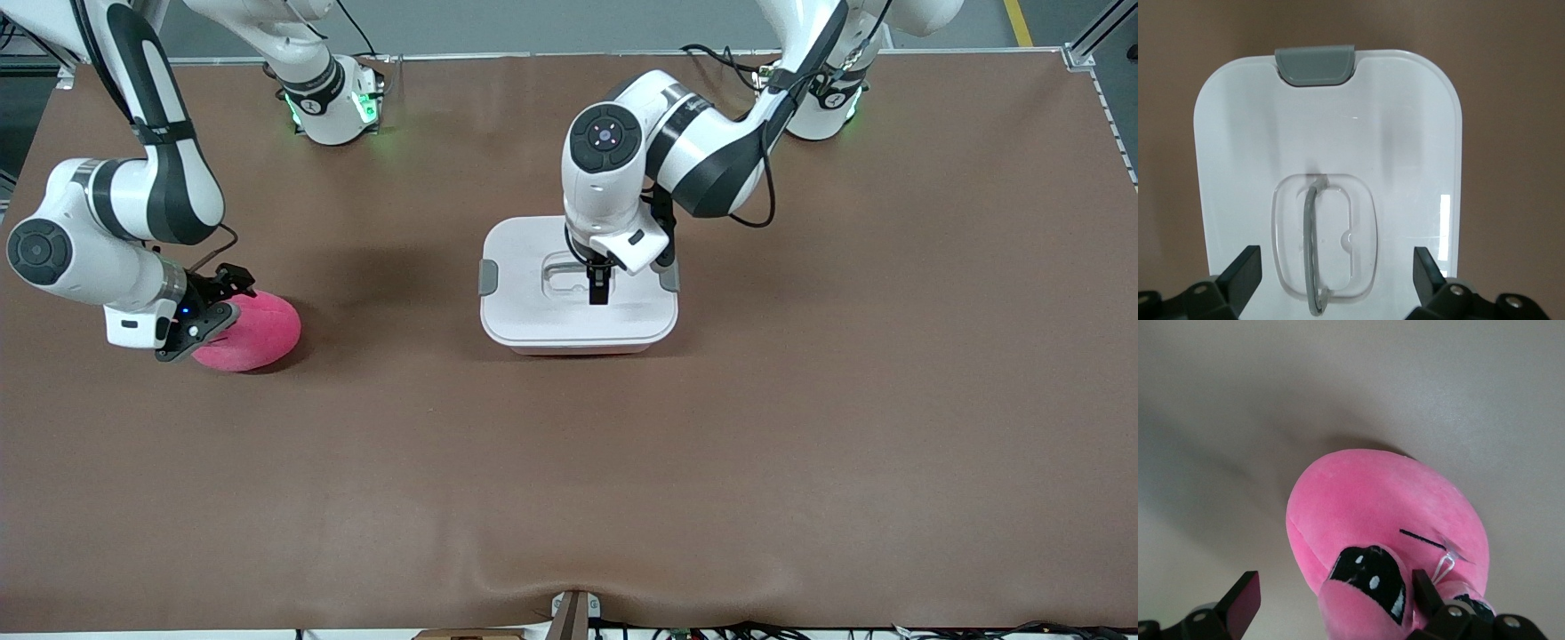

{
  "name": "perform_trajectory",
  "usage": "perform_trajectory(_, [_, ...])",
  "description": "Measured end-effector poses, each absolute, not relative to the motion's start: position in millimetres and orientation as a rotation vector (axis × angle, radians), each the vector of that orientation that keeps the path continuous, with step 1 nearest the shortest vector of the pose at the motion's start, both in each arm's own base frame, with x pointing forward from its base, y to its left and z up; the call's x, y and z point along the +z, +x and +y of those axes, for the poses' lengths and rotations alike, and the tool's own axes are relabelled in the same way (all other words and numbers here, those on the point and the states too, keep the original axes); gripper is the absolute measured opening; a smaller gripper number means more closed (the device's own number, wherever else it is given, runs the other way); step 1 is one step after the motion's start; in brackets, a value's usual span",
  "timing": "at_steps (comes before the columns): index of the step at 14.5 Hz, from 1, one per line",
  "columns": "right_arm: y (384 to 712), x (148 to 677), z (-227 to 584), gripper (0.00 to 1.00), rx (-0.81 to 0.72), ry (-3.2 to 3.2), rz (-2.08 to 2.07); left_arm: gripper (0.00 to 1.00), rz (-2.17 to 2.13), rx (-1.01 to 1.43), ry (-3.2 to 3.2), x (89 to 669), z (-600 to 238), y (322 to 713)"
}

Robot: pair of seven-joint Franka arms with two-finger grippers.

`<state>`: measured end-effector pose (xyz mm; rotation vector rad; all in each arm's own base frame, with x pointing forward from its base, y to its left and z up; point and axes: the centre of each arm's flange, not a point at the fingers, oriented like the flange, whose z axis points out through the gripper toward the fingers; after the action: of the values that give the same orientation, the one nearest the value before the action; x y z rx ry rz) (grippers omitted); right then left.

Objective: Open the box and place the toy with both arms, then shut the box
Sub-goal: 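Grasp the lid handle with the left gripper while the right gripper grasps the toy, then lift the lid with the left gripper while the right gripper lifts the toy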

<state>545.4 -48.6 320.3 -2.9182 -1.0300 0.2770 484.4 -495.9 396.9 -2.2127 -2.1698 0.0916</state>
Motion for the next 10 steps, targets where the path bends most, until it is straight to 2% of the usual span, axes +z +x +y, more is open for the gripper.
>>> perform_trajectory(1, [545.2, 320.0, -49.5, 0.94, 0.278, -2.917, -1.033, 1.0, -2.17, 0.093, -2.217, 393.2, -499.2, 483.1])
perform_trajectory(3, [544.9, 319.8, -51.1, 0.9, 0.28, -2.916, -1.041, 1.0, -2.197, 0.094, -2.211, 385.5, -507.8, 480.1])
perform_trajectory(5, [544.8, 319.7, -51.7, 0.68, 0.28, -2.916, -1.046, 1.0, -2.209, 0.094, -2.211, 375.8, -513.5, 479.3])
perform_trajectory(6, [544.8, 319.6, -52.1, 0.63, 0.281, -2.916, -1.046, 1.0, -2.208, 0.094, -2.213, 371.1, -515.5, 478.7])
perform_trajectory(9, [544.6, 319.6, -54.9, 0.6, 0.28, -2.918, -1.043, 1.0, -2.188, 0.093, -2.205, 356.0, -520.5, 472.7])
perform_trajectory(10, [544.5, 319.6, -55.9, 0.52, 0.279, -2.919, -1.041, 1.0, -2.176, 0.091, -2.2, 350.1, -520.6, 469.0])
